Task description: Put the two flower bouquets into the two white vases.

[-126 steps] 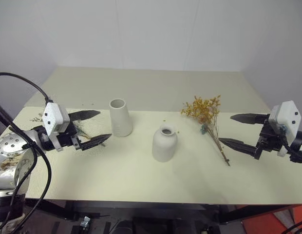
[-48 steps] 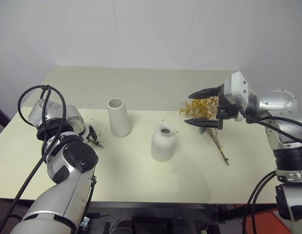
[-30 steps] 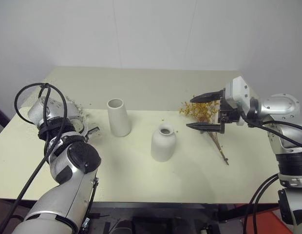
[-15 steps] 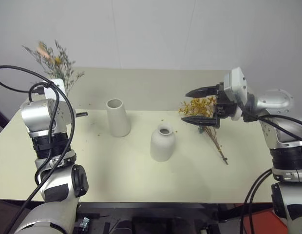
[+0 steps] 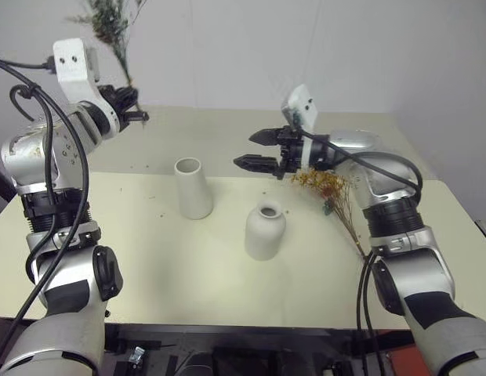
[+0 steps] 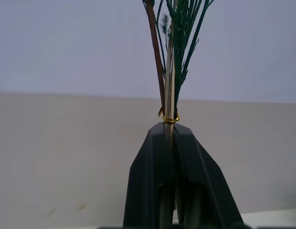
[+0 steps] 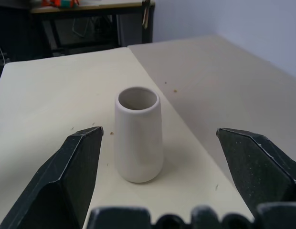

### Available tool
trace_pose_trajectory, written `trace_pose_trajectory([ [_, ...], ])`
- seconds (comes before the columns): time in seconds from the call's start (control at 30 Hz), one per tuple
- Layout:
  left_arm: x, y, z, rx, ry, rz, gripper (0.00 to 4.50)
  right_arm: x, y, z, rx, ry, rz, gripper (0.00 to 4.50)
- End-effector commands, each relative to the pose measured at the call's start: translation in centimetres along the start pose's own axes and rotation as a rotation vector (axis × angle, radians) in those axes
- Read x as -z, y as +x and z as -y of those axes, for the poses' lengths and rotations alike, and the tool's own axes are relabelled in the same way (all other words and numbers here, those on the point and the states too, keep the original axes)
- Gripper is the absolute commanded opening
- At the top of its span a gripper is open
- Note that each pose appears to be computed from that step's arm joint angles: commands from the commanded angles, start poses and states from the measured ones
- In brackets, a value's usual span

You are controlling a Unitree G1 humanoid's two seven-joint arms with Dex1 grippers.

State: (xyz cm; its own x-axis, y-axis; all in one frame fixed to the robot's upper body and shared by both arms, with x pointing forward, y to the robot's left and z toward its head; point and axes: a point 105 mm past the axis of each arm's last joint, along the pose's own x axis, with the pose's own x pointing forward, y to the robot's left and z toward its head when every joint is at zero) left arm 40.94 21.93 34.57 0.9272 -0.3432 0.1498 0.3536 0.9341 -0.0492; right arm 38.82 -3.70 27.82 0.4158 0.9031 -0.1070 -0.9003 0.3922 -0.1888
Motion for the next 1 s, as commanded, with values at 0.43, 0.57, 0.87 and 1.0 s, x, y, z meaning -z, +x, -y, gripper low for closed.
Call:
trace_pose_trajectory([
  [0.43,0.2,1.2,4.3,0.554,0.079,-0.035,0.04,-0.8,0.6,-0.1,0.029,0.036,0.009,4.50],
  [0.57,1.2,1.0,4.1,0.590,0.118,-0.115,0.04,-0.7,0.5,0.0,0.040,0.040,0.005,4.50],
  [0.87,2.7,0.2,3.6,0.614,0.196,-0.129,0.04,-0.5,0.4,-0.2,0.042,0.042,0.002,4.50],
  [1.0,3.4,-0.2,2.9,0.588,0.204,-0.145,0.04,-0.4,0.3,-0.1,0.042,0.042,-0.001,4.50],
])
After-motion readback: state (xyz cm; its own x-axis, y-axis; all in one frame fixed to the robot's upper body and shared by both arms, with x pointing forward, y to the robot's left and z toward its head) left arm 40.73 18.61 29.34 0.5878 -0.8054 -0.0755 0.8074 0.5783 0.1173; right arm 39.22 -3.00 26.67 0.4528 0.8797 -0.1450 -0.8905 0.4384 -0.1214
